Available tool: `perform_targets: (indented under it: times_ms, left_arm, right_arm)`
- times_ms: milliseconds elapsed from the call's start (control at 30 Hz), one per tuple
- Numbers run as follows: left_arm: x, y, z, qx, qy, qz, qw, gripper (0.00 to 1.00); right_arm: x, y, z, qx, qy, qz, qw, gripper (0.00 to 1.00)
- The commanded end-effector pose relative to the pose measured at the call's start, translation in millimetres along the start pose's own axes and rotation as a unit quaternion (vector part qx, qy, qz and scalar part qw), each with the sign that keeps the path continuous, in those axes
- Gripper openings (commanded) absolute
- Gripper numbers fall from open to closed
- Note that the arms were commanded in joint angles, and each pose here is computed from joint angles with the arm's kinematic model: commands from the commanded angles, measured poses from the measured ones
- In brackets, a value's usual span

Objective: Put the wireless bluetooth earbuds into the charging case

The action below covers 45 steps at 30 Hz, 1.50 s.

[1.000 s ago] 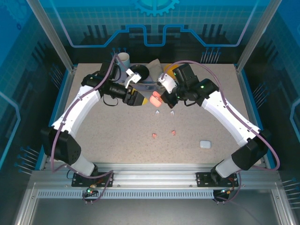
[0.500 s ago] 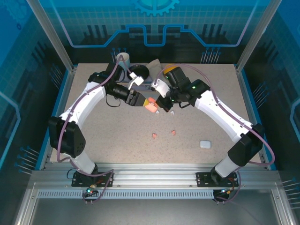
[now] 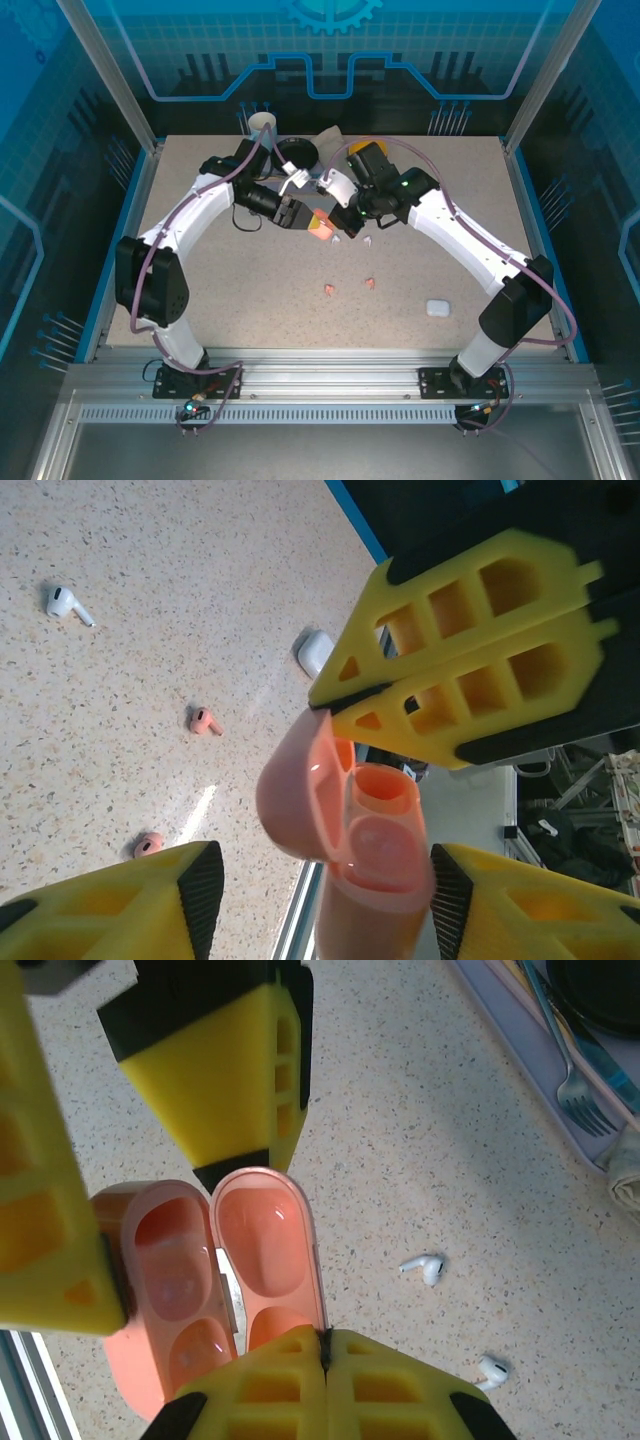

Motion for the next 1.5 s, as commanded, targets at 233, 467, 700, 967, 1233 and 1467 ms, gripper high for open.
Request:
perform_targets:
  times_ms: [233,467,700,967,1233,1467]
  left_arm:
    - [-5,6,7,0.01,-0.013,0.047,0.999,0.52]
    - [-7,7,7,0.011,-0.016,0.062,0.998,0.44]
    - [-10,6,5,0.007,-0.014,0.072,0.997,0.41]
    - [-12,5,2,0.003,-0.011,0.077,0.997,0.36]
    - [-13,5,0,0.001,-0.009,0.08,0.997,0.27]
    - [-14,5,-2,-0.002,-0.007,0.085,0.996,0.18]
  right_arm:
    - [0,-3,-15,-0.02,-0.013,-0.002,1.0,0.0]
    - [-1,-3,-15,-0.02,-0.011,0.0,1.0,0.0]
    - [0,-3,-16,-0.022,-0.012,-0.003,1.0,0.0]
    - [0,-3,-16,-0.022,-0.01,-0.004,1.0,0.0]
    - [0,-2,-16,-0.021,-0.011,-0.005,1.0,0.0]
    - [0,-2,-17,-0.022,-0.011,-0.005,1.0,0.0]
Point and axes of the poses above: each hand's point on the last joint's axis, 136 mm out from that joint toward the fingers, its own y axis out along the fingers, its own x axis along the line the jaws close on, z = x × y, the point moved 4 cm from there along -y, back along the fingers, and after that the axes turned 1 degree about y, right-handed, at the moved point
